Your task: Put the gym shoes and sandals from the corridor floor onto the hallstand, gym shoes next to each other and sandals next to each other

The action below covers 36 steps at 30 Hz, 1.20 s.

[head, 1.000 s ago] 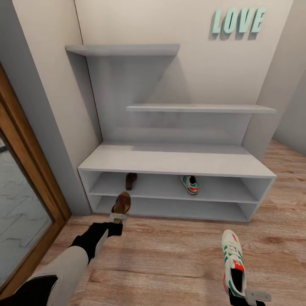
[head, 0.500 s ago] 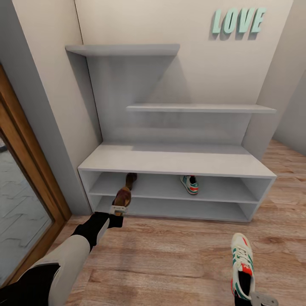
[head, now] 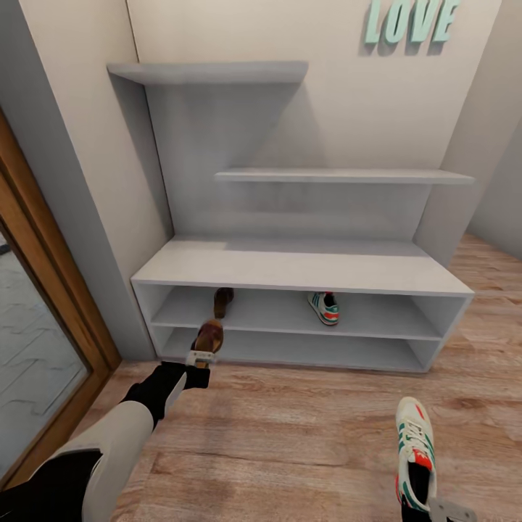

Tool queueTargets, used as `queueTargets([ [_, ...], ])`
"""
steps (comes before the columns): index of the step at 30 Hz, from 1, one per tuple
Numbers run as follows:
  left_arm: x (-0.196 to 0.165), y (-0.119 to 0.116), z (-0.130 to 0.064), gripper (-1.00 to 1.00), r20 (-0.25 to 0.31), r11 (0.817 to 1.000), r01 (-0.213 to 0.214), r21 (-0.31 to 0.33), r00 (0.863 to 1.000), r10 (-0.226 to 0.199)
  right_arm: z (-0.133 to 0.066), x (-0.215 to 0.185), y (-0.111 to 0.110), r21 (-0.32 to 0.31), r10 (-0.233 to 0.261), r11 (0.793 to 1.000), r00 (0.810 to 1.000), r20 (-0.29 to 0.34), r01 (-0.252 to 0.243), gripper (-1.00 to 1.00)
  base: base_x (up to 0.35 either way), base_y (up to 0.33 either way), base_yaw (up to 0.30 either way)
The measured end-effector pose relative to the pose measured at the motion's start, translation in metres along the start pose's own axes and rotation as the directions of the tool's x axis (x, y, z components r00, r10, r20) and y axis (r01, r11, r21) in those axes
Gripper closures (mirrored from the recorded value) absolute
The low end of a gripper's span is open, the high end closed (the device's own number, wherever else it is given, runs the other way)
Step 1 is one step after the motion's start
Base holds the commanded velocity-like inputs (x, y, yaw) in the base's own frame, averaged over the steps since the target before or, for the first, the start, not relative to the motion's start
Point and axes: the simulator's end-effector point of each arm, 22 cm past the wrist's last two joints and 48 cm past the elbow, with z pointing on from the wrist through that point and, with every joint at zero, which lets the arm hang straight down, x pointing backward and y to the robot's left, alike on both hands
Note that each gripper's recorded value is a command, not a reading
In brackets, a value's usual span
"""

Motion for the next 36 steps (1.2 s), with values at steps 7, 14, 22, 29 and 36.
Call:
queueTargets([
  [7, 0.016, -0.002, 0.015, 1.00, -0.009, 1.000, 0.002, 0.004, 1.000, -0.002, 0.008, 0.019, 0.003, 0.000, -0.004, 1.000, 1.000, -0.010, 0.004, 1.00, 0.000, 0.000, 0.000],
  [14, 0.029, -0.002, 0.026, 1.00, -0.012, 1.000, 0.003, 0.003, 1.000, -0.003, 0.014, 0.034, 0.004, -0.001, -0.010, 1.000, 1.000, -0.016, 0.010, 1.00, 0.000, 0.000, 0.000],
  [22, 0.029, -0.002, 0.026, 1.00, -0.009, 1.000, 0.002, 0.003, 1.000, -0.002, 0.013, 0.036, 0.003, 0.001, -0.013, 1.000, 1.000, -0.019, 0.013, 1.00, 0.000, 0.000, 0.000],
  [29, 0.026, -0.001, 0.026, 1.00, 0.001, 1.000, 0.001, 0.000, 1.000, -0.001, 0.013, 0.035, 0.003, 0.001, -0.013, 1.000, 1.000, -0.018, 0.013, 1.00, 0.077, -0.026, 0.000],
  [36, 0.009, 0.001, 0.022, 1.00, 0.050, 1.000, -0.001, -0.004, 0.999, 0.001, 0.013, 0.035, 0.003, 0.002, -0.013, 1.000, 1.000, -0.018, 0.013, 1.00, 0.242, -0.136, 0.000],
])
